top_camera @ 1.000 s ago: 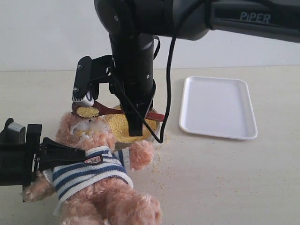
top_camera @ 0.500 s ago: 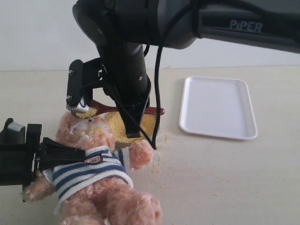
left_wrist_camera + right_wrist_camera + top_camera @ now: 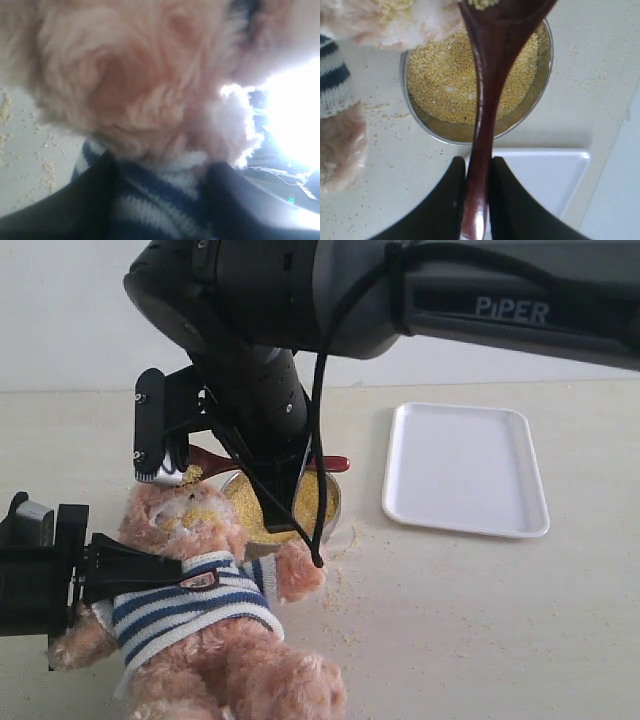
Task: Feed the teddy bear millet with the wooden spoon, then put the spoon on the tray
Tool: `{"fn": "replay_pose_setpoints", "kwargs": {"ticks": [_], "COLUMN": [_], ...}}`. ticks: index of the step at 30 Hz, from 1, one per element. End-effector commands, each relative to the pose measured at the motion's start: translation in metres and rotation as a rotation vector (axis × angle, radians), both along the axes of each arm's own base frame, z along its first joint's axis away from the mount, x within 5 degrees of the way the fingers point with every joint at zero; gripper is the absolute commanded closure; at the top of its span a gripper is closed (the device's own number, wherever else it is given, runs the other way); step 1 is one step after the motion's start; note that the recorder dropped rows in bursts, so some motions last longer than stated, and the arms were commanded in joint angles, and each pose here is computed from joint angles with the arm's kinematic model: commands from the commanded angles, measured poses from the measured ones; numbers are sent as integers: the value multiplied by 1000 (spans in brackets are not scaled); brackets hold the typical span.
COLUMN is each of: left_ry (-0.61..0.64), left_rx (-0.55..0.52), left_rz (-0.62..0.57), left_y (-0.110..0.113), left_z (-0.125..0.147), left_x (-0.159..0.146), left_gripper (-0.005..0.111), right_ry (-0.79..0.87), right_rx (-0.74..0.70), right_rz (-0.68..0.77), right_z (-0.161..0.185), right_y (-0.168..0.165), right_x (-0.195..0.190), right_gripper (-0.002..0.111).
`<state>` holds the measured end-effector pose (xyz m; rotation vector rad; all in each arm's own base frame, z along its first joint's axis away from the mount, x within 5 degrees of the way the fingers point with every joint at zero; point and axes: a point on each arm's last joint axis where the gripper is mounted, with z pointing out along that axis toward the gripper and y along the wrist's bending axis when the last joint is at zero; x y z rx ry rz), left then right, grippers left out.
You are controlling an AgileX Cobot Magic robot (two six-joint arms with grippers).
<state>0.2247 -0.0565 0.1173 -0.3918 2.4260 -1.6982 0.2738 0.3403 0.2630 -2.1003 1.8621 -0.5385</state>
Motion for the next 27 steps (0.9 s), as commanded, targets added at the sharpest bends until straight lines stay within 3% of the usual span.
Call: {"fn": "replay_pose_setpoints", "kwargs": {"ticks": [1, 13, 19, 27], "left_ry": [-2, -2, -2, -2], "left_rx": [-35, -34, -33, -33], "left_rz": [-11, -17, -19, -19], "left_y": [-3, -3, -3, -3], "left_z": [2, 2, 2, 2], "left_x": [-1, -1, -1, -1], "left_gripper": [102, 102, 102, 102], "right_ry": [-31, -90, -148, -236], "right_rx": [-2, -23, -134, -126], "right_rz": [12, 33, 61, 45], "right_z": [7, 9, -14, -22], "right_y": [1, 9, 4, 8], "right_x": [-3, -12, -15, -21], "right_gripper": [109, 109, 109, 109]}}
